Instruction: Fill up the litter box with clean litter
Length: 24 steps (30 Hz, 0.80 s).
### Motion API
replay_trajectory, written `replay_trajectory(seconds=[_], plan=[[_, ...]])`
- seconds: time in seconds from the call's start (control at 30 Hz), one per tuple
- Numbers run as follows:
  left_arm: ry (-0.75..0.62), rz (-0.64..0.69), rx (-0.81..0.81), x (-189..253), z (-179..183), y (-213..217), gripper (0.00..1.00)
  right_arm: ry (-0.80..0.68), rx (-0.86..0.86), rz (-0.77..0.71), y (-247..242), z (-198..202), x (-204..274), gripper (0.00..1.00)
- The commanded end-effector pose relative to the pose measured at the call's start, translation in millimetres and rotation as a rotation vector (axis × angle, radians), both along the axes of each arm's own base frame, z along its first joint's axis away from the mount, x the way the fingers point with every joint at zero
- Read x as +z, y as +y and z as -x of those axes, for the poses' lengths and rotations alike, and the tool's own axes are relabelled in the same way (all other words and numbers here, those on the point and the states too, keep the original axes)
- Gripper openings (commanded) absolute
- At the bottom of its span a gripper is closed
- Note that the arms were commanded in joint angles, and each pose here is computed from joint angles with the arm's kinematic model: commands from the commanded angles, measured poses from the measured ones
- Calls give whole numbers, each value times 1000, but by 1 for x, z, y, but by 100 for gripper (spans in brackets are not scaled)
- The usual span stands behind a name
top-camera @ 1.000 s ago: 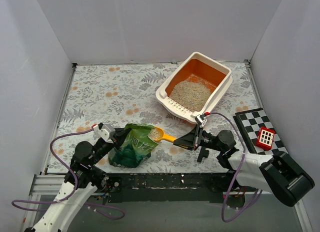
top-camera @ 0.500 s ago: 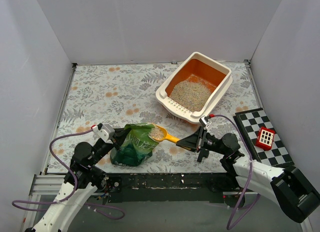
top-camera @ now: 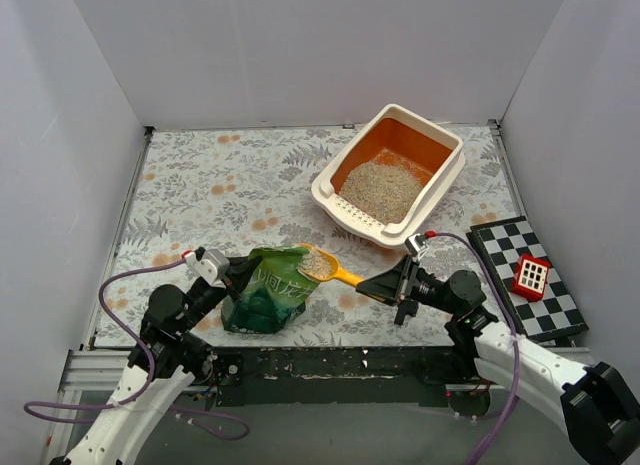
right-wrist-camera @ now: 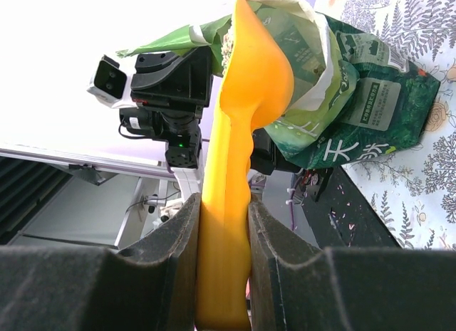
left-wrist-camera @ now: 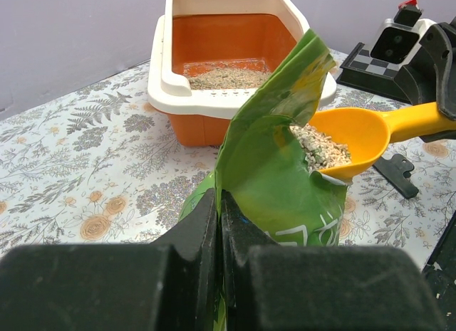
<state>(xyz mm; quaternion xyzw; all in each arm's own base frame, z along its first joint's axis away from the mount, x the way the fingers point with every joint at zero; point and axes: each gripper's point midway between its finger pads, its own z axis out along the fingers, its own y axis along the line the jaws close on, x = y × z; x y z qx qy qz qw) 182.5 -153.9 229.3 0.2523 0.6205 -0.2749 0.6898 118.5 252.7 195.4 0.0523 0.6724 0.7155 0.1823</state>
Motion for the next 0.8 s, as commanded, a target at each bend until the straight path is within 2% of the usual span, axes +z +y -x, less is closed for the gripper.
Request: replay_trajectory(seconds=[0.0, 0.77], plan=[[-43, 26, 9, 14, 0, 2, 0, 64, -53, 56, -16, 10, -55, 1], [-50, 30, 12, 15, 0, 2, 0, 142, -96, 99, -27, 16, -92, 1]])
